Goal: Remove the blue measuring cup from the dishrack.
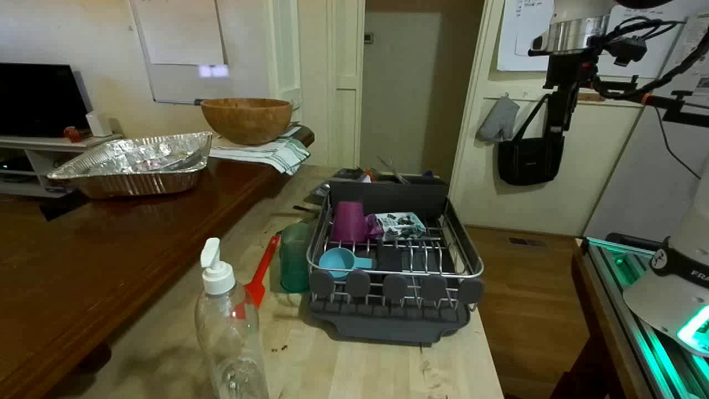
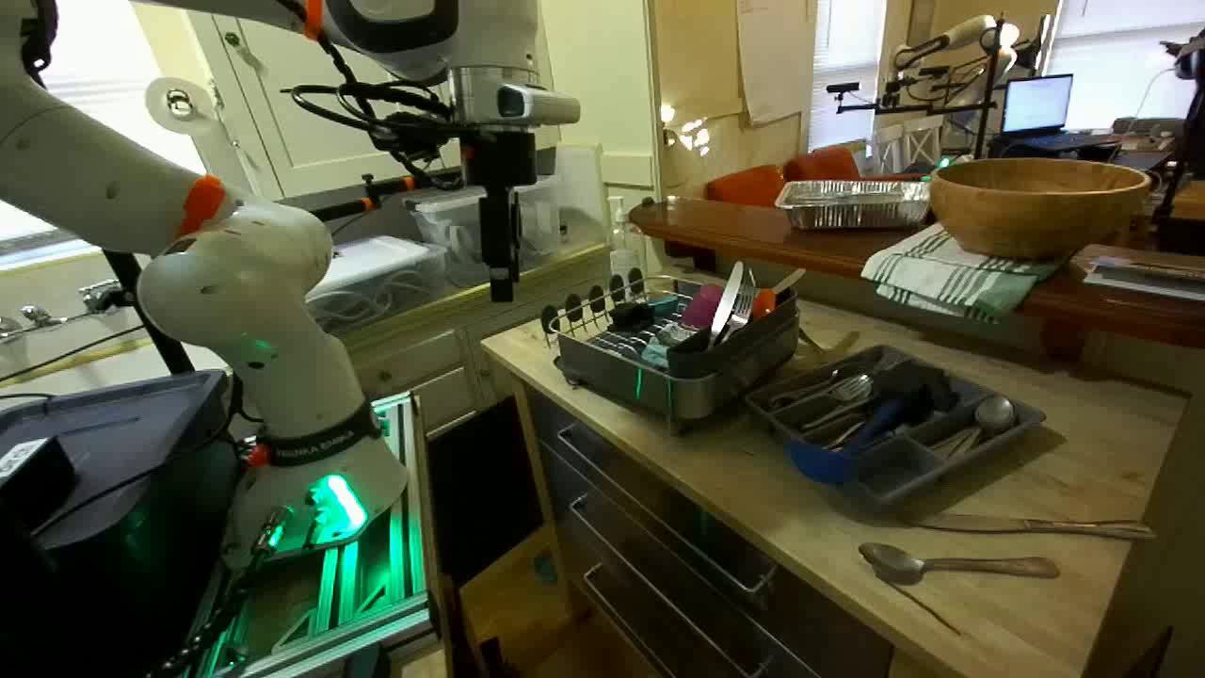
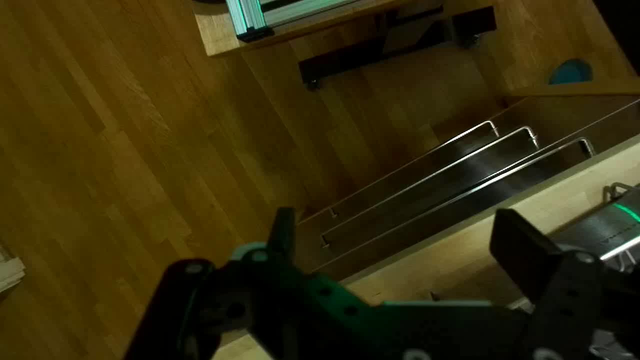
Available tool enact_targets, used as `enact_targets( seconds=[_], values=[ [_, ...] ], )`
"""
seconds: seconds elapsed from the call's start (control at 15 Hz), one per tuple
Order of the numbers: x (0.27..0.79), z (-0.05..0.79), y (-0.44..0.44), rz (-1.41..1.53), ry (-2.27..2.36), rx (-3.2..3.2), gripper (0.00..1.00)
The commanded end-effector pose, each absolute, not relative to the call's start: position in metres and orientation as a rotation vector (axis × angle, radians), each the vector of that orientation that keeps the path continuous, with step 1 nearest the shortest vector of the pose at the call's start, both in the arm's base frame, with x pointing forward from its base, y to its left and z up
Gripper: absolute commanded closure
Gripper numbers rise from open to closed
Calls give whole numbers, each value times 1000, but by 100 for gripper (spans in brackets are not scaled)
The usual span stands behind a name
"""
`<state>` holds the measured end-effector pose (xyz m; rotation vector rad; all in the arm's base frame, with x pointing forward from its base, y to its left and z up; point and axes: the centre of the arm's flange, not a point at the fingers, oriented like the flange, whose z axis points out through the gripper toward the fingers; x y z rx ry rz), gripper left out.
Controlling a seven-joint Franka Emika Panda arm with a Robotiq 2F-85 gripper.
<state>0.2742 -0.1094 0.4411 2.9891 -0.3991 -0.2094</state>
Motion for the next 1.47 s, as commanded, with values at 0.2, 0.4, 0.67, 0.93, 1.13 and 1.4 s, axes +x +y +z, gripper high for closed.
enact_targets(
  seconds=[0.2,0.4,0.67,0.93,1.13,1.4],
  values=[
    [274,441,-109,-209,-399,2989,0],
    [274,441,-109,-209,-399,2989,0],
    [280,435,-96,-225,-379,2967,0],
    [301,416,-31,-271,-105,3008,0],
    [313,404,25,-295,170,2989,0],
    [329,389,85,-275,520,2933,0]
  ],
)
